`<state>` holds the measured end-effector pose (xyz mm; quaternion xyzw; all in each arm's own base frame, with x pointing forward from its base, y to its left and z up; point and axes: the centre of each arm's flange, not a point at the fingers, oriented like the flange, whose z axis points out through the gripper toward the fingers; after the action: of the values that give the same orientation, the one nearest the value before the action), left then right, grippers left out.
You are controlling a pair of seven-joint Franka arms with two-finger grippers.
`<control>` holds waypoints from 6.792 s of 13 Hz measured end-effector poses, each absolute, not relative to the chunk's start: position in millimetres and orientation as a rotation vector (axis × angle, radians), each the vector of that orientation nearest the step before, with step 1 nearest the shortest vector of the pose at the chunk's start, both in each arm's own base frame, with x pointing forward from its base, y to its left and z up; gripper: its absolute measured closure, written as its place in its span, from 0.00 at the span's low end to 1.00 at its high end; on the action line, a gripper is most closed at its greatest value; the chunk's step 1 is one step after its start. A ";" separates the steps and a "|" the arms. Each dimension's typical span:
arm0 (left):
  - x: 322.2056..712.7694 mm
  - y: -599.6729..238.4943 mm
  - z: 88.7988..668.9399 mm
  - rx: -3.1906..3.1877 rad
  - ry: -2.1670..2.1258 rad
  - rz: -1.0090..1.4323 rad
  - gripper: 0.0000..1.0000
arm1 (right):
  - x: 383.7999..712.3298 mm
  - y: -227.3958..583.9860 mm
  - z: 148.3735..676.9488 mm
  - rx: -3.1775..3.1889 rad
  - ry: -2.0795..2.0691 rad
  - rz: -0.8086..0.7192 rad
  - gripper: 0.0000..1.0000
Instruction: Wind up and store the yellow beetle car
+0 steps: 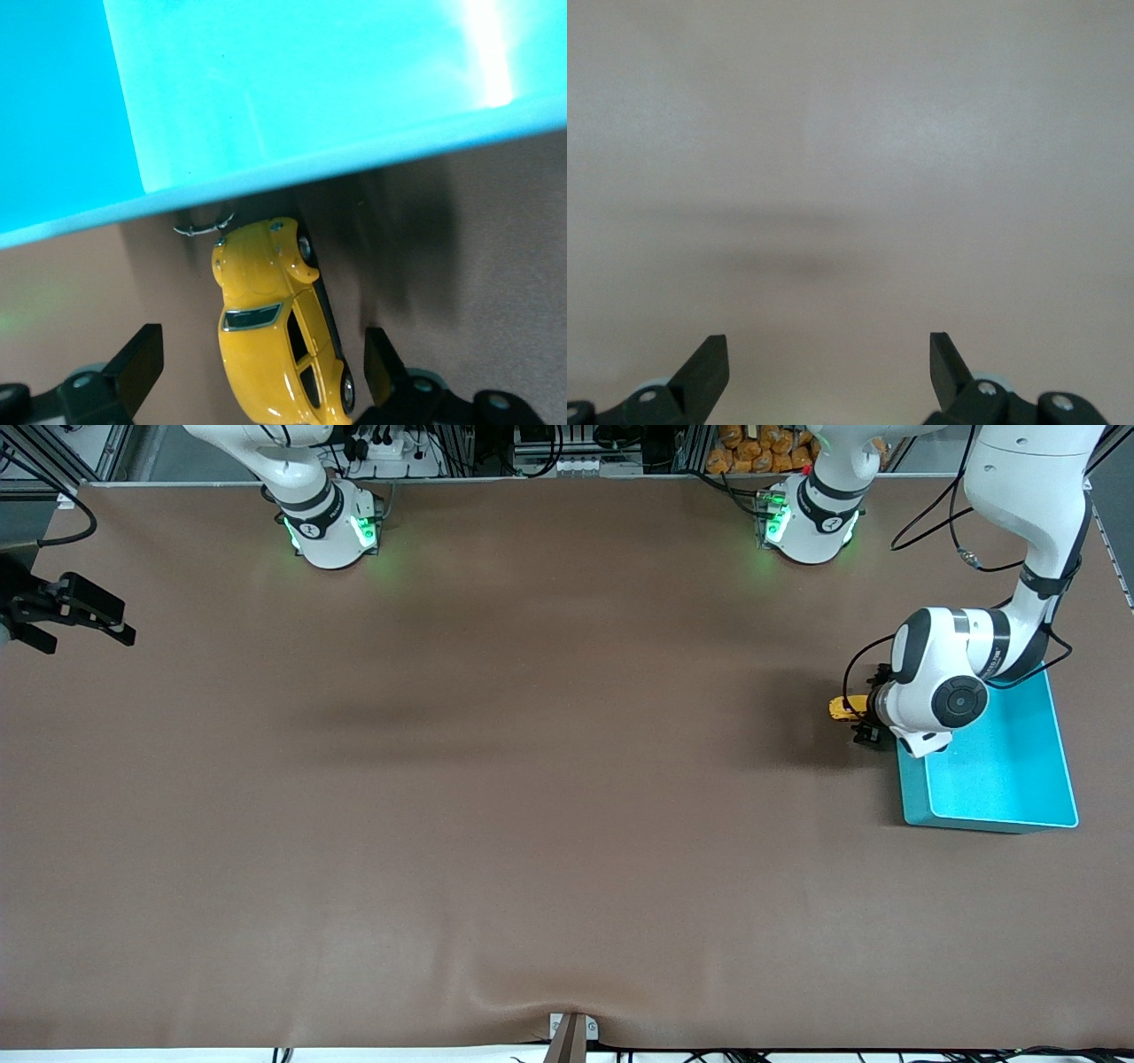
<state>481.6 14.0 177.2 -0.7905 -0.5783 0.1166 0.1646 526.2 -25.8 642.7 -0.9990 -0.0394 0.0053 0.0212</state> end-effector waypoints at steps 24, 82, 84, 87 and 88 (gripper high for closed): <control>487.3 9.7 182.8 -2.131 -1.868 0.222 0.53 | 525.7 -24.0 642.9 -3.097 -0.127 0.022 0.00; 595.6 166.9 305.9 -2.846 -0.378 0.152 0.00 | 521.5 -21.4 641.9 -3.093 -0.128 0.070 0.00; 609.8 154.6 366.6 -2.845 -0.413 0.131 0.00 | 521.4 -21.3 642.1 -3.093 -0.129 0.071 0.00; 623.8 118.2 454.9 -2.918 -0.450 0.081 0.00 | 521.1 -21.2 642.1 -3.093 -0.129 0.074 0.00; 624.4 107.3 478.7 -2.957 -0.439 0.073 0.00 | 521.0 -21.1 642.1 -3.093 -0.129 0.074 0.00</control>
<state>624.4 107.3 478.7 -0.9860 -0.1466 0.0244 0.0757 521.0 -21.1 642.1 -0.9986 -0.0417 0.0240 0.0225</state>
